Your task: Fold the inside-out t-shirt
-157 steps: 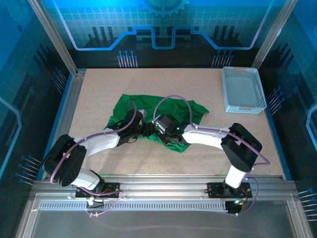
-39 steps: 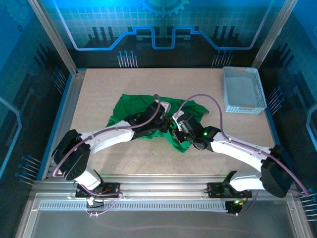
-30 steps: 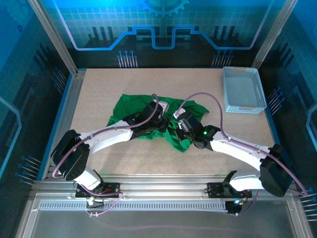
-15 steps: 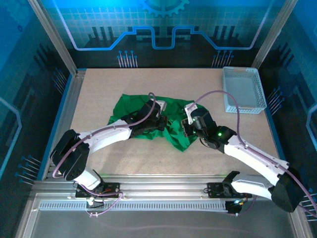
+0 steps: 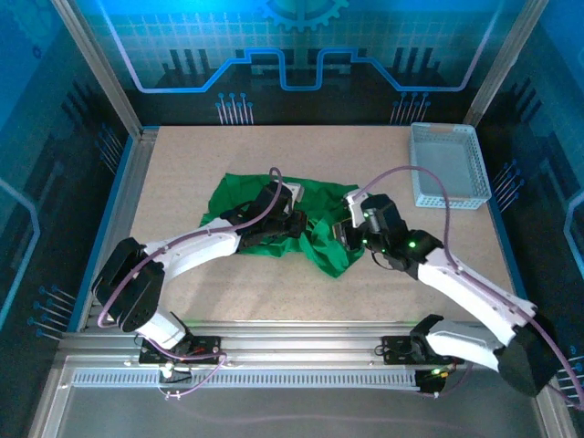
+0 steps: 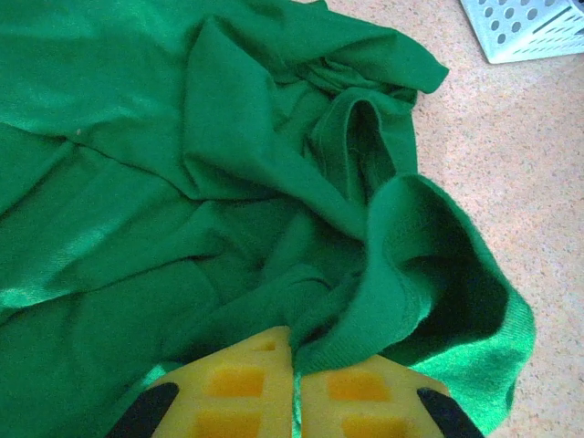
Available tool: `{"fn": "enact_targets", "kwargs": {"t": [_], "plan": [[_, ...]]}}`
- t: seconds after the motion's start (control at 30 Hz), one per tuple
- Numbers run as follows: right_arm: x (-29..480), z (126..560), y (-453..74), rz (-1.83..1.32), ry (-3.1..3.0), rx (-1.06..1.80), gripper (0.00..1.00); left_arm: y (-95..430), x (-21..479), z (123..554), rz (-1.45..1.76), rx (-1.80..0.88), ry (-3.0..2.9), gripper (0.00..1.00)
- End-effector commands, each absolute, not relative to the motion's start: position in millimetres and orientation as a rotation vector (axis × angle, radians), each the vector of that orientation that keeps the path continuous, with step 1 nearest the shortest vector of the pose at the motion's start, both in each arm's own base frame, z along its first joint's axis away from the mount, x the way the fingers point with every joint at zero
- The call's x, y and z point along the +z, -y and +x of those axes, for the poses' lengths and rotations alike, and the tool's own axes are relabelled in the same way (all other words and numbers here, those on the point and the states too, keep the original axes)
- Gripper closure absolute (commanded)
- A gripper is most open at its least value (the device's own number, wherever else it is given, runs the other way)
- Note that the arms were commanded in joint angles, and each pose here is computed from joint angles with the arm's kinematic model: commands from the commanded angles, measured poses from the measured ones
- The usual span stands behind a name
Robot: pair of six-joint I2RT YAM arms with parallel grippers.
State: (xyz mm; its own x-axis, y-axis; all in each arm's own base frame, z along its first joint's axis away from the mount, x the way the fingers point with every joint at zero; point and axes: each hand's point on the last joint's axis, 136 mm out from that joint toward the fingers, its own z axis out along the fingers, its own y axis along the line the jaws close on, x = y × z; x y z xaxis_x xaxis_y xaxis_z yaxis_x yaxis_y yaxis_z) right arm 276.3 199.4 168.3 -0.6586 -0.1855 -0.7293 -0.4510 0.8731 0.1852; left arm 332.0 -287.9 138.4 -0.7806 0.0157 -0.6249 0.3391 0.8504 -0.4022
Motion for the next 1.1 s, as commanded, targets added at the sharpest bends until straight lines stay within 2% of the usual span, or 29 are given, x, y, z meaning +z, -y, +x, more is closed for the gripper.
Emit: {"fn": "enact_targets", "kwargs": {"t": [0.0,0.2,0.5,0.6,0.77,1.07], "plan": [[178,281,-220,-0.481,-2.263,0.552,0.67,290,152,330,0.256,-0.731,-2.355,0.91],[171,289,-228,-0.506,-2.276,0.546,0.64,291,151,329,0.256,-0.737,-2.355,0.91],[156,296,-231,-0.506,-2.319,0.514,0.66,292,151,329,0.261,-0.746,-2.354,0.91],[165,301,-234,-0.507,-2.302,0.509,0.72,291,151,328,0.260,-0.745,-2.354,0.91],[171,299,-225,-0.491,-2.294,0.455,0.98,289,150,329,0.251,-0.724,-2.361,0.91],[213,281,-170,-0.365,-2.170,0.318,1.00,274,160,338,0.150,-0.864,-2.348,0.87]]}}
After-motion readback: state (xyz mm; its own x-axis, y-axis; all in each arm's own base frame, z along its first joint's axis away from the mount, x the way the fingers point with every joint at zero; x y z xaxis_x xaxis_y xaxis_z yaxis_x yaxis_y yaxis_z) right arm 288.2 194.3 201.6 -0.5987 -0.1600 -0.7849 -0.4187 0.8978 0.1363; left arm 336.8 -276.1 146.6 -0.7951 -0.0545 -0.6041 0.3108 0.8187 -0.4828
